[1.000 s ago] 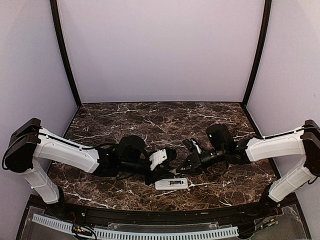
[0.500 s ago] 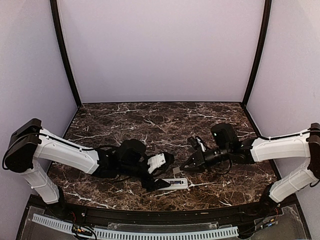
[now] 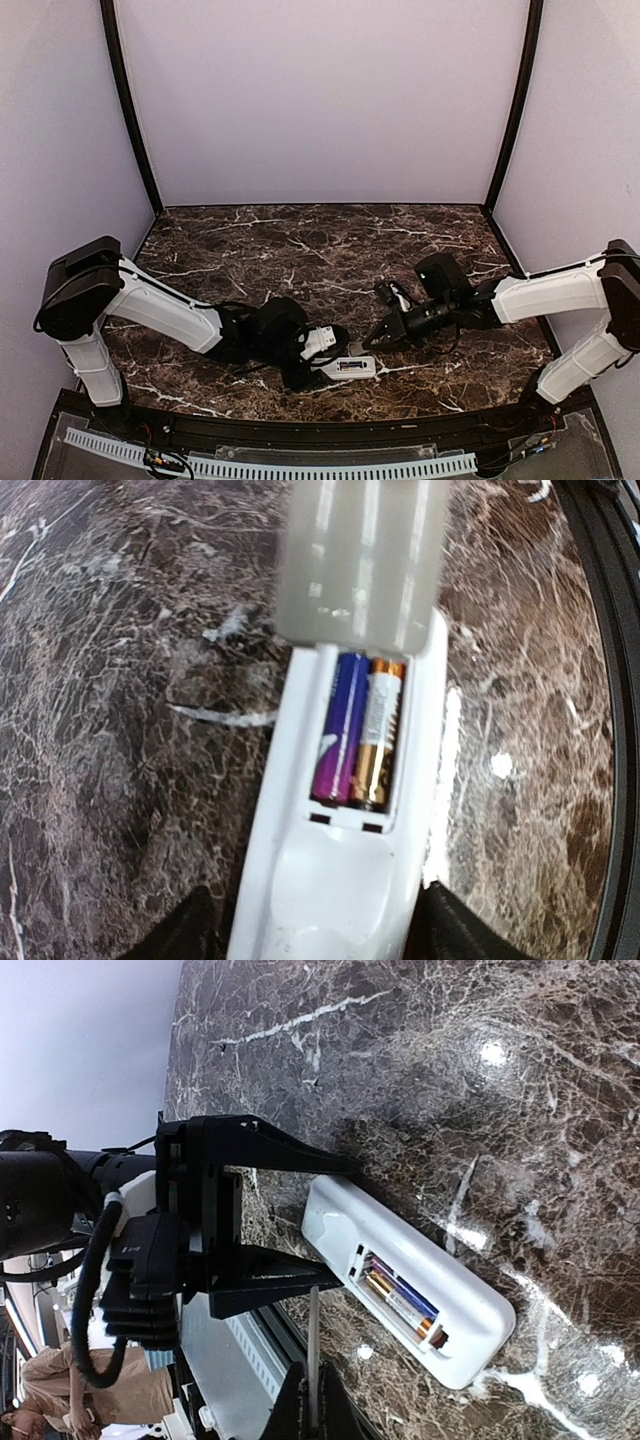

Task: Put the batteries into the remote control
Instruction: Hold the remote control without the battery cover at the center of the board, then place the battery cover on the remote control without the battery cover.

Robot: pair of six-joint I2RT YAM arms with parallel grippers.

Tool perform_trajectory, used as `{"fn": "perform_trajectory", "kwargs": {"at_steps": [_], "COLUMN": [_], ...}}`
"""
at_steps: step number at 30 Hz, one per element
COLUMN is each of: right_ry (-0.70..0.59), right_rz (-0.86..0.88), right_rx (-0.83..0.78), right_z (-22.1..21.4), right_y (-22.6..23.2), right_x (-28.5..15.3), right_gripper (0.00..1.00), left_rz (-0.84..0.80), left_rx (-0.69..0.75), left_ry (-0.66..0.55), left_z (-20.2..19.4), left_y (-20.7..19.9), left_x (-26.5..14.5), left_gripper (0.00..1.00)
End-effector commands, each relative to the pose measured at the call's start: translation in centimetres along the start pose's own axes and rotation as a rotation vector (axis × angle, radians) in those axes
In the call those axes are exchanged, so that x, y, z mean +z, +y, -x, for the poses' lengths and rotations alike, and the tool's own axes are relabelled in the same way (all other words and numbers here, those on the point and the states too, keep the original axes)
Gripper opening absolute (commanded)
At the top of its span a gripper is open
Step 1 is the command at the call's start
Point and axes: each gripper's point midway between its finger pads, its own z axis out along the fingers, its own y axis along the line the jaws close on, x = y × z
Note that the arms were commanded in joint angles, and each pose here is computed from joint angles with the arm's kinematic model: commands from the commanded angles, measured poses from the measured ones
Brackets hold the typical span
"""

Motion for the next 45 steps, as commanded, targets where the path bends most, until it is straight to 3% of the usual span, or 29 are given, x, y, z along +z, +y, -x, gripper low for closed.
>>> {"fn": "perform_trajectory", "kwargs": {"at_steps": [1, 6, 13, 22, 33, 45], "right_ry": [0.014, 0.024, 0.064, 0.116, 0.224, 0.288], "right_rz": [-0.025, -0.023, -0.006, 0.068, 0.108, 0.054], "right_rx": [-0.025, -0.034, -0.116, -0.167, -0.214, -0.211], "right_z": [-0.2, -0.2, 0.0, -0.3, -1.7, -2.8], "right_y": [-1.4, -1.9, -1.5, 0.0, 0.7, -0.6], "right_x": [0.5, 1.1, 1.6, 2.8, 5.7, 5.7], "right_gripper": [0.00, 0.00, 0.00, 0.00, 0.00, 0.00], "left_rz": [-0.058, -0.119, -0.080, 0.320, 0.323, 0.300], "left_rx": [-0.049, -0.136, -0.181, -0.254, -0.254, -0.243], "left_ry": [0.062, 0.067, 0.124, 0.285, 0.294, 0.286], "left_z": [-1.6, -2.5, -4.2, -8.7, -10.3, -10.3], "left_y": [-1.1, -2.7, -4.4, -2.0, -2.7, -3.0], "left_x": [0.2, -0.6, -1.2, -2.4, -1.8, -1.8], "left_gripper": [0.61, 0.42, 0.31, 0.11, 0.11, 0.11]}}
